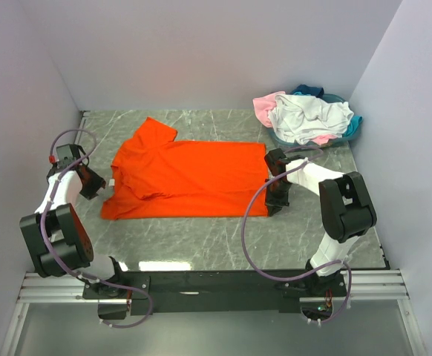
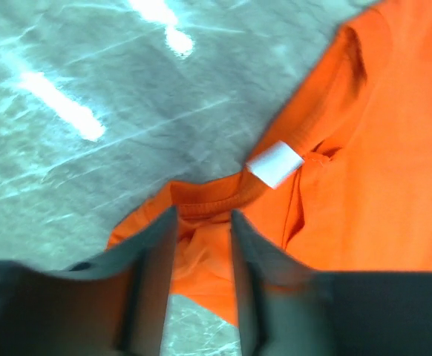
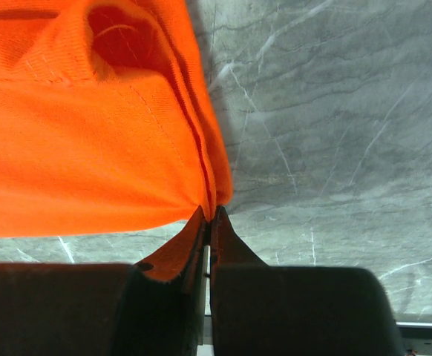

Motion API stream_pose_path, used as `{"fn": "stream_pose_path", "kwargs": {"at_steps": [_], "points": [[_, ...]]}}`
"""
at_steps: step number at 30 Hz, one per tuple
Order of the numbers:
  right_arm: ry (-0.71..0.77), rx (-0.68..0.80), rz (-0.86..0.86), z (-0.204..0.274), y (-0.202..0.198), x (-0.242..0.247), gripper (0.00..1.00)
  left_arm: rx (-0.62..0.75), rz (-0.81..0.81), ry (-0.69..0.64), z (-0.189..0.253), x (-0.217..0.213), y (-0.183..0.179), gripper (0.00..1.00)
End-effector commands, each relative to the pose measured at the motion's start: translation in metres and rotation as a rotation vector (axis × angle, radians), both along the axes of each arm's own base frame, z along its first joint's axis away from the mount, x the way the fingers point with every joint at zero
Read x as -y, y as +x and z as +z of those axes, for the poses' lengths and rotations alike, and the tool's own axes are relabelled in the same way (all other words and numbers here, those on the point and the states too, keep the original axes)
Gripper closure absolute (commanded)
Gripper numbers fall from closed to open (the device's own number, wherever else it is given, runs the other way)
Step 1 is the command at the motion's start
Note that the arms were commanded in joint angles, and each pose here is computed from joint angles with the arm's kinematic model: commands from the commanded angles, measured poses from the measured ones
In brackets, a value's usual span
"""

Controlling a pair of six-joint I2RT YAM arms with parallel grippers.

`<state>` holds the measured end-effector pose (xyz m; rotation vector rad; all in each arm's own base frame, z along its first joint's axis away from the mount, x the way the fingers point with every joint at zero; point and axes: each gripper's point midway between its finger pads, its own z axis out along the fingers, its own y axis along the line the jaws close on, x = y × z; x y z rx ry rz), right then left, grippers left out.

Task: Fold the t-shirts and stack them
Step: Fold the tshirt

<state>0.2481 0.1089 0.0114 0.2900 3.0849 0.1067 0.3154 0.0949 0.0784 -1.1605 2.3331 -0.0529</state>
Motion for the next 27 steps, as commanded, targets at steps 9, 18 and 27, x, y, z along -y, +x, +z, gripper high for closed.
{"fn": "stream_pose_path", "kwargs": {"at_steps": [9,18,27], "points": [[-0.069,-0.034,0.01,-0.007,-0.003,0.013,1.0,0.13,0.009,0.012,0.025,-0.002,0.035,0.45],[-0.082,-0.033,0.015,-0.004,-0.005,0.017,1.0,0.217,-0.047,-0.005,0.017,-0.006,0.113,0.49],[-0.081,-0.028,0.009,-0.001,-0.002,0.016,1.0,0.309,-0.123,-0.165,0.005,0.019,0.168,0.59]]}}
